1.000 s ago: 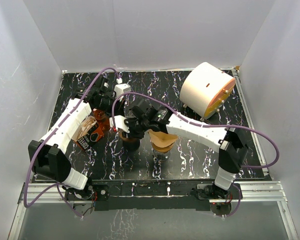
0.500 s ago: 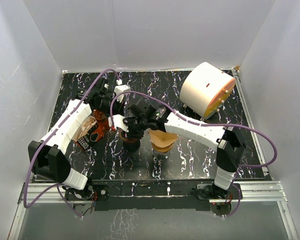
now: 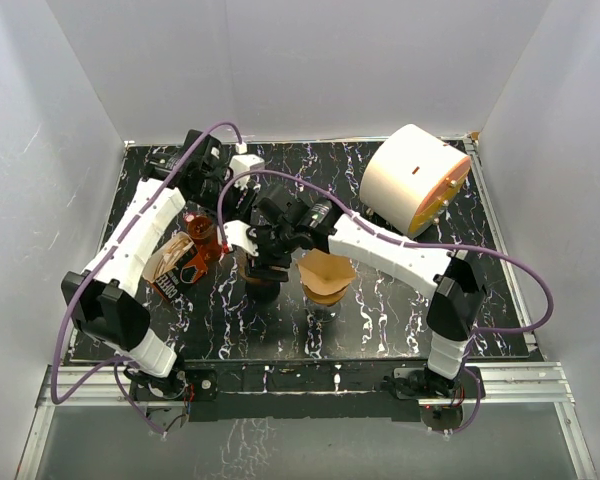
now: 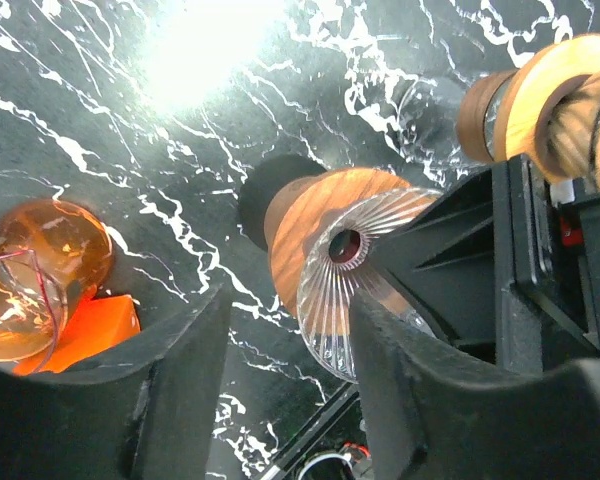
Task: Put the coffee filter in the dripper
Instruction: Place the coffee dripper on the coffee server, then pick up the coffee filter from the coffee filter holder.
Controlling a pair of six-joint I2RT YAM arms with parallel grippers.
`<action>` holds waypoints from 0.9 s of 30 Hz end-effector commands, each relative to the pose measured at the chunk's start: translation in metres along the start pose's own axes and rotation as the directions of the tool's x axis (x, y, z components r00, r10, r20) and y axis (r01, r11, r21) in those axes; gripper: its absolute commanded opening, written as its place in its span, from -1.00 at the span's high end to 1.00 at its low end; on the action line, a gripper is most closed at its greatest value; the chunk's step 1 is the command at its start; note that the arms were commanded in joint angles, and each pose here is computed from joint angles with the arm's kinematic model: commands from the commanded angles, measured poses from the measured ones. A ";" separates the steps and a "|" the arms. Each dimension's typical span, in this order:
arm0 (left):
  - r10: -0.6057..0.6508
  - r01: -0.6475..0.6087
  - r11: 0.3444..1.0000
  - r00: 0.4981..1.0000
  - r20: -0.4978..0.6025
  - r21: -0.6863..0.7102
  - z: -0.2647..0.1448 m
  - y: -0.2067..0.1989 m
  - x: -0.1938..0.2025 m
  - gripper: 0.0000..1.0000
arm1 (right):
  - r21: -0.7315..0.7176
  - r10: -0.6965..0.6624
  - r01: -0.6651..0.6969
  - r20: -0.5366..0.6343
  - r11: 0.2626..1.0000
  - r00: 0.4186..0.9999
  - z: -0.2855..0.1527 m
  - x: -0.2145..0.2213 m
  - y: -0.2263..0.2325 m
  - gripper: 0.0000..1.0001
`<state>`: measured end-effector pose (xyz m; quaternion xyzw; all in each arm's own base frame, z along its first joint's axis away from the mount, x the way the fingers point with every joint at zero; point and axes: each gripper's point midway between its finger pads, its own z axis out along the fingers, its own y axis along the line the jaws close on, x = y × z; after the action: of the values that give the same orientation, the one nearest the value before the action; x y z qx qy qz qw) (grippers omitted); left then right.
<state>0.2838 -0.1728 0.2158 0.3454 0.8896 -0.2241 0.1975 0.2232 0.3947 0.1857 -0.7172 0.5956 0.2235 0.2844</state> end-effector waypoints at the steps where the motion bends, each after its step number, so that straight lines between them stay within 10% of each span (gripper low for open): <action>1: 0.025 -0.025 1.000 0.999 0.033 -0.012 -0.020 -0.007 -0.011 -0.06 | 0.014 -0.034 0.033 0.084 0.999 0.996 -0.023 -0.032 -0.004 -0.29; 14: 0.034 -0.004 0.954 0.995 0.095 -0.298 -0.069 0.030 -0.001 -0.19 | 0.078 -0.083 0.067 0.232 0.995 0.969 -0.089 -0.080 0.002 -0.41; 27: -0.098 0.090 0.913 0.995 0.000 -0.398 -0.088 0.075 0.083 0.15 | 0.098 0.035 -0.077 0.376 0.992 0.926 -0.152 -0.058 -0.015 -0.39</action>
<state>0.2776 -0.0530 0.2300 0.2526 0.9323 -0.0655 0.2505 0.2241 0.3522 0.3095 -0.6546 0.5773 0.2960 0.3881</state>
